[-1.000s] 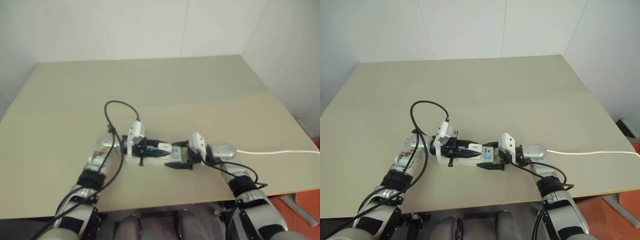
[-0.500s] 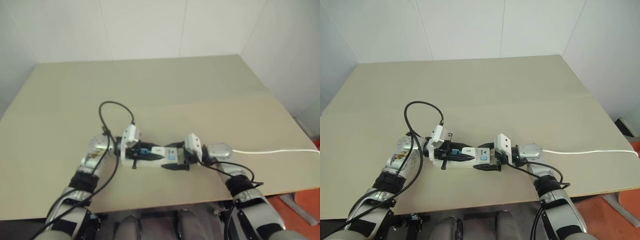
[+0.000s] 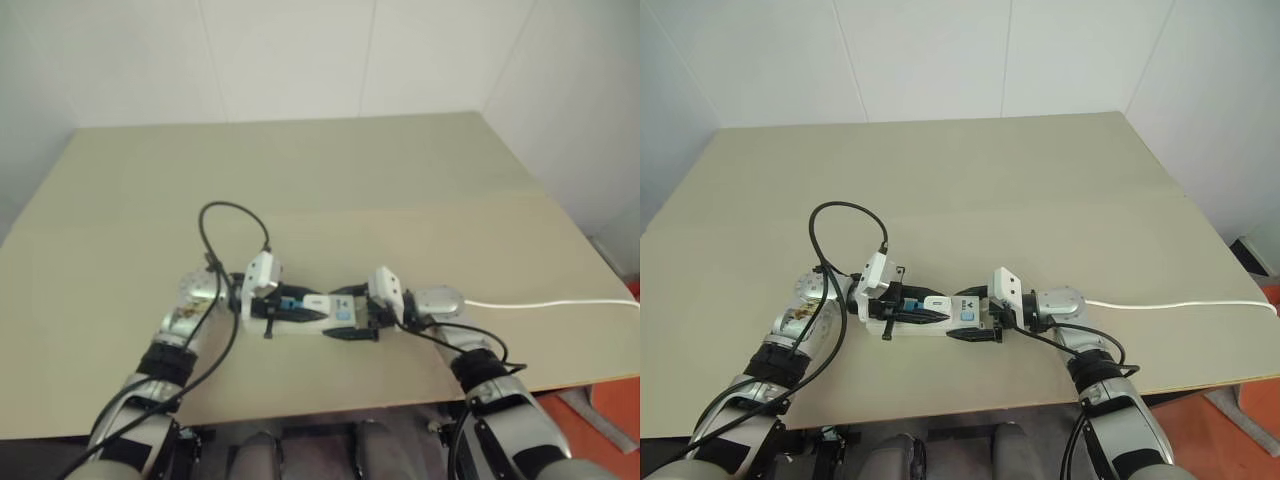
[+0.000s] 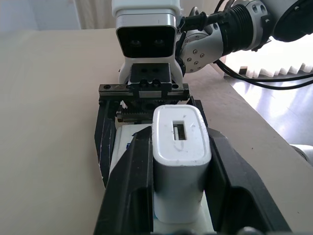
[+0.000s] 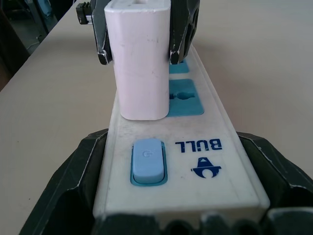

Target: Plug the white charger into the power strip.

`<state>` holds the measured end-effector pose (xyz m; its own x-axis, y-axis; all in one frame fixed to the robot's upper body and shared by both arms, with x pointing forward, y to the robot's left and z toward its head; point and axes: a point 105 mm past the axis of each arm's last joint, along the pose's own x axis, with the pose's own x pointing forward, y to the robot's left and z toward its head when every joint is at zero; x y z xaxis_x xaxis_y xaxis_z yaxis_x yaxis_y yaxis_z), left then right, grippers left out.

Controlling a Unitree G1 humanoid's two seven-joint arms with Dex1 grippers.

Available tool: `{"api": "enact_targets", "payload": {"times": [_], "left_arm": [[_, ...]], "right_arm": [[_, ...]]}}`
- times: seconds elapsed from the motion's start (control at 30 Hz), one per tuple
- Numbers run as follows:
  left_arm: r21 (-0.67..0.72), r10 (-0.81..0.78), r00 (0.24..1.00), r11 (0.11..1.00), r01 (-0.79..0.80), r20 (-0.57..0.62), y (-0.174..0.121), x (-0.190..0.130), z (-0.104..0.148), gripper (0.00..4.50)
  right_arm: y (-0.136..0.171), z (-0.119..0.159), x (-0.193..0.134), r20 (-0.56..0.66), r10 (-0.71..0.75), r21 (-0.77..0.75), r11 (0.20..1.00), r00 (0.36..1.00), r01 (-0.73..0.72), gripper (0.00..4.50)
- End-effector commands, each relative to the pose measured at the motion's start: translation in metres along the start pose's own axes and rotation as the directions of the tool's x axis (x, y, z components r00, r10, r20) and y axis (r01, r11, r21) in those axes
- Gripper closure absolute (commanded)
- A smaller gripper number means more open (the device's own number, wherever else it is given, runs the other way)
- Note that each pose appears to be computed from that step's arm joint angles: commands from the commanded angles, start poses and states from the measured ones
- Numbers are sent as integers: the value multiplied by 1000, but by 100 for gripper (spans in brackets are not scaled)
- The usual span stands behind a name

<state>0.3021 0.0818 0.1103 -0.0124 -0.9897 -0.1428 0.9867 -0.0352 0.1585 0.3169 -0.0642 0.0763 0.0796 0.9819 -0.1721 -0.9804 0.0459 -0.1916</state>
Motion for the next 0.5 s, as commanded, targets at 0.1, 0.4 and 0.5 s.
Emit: {"api": "enact_targets", "payload": {"times": [0.1,0.4,0.5], "left_arm": [[-104,11,993,994,-23,-119,-11,-8,-35,349],[-116,14,992,993,-29,-128,-13,-14,-37,349],[-112,19,991,993,-34,-135,-12,-14,-38,349]], "right_arm": [[-6,-1,-12,-20,-34,3,999,999,34,106],[-7,-1,-13,-24,-32,2,999,999,32,106],[-7,-1,-12,-24,-33,1,999,999,33,106]]}}
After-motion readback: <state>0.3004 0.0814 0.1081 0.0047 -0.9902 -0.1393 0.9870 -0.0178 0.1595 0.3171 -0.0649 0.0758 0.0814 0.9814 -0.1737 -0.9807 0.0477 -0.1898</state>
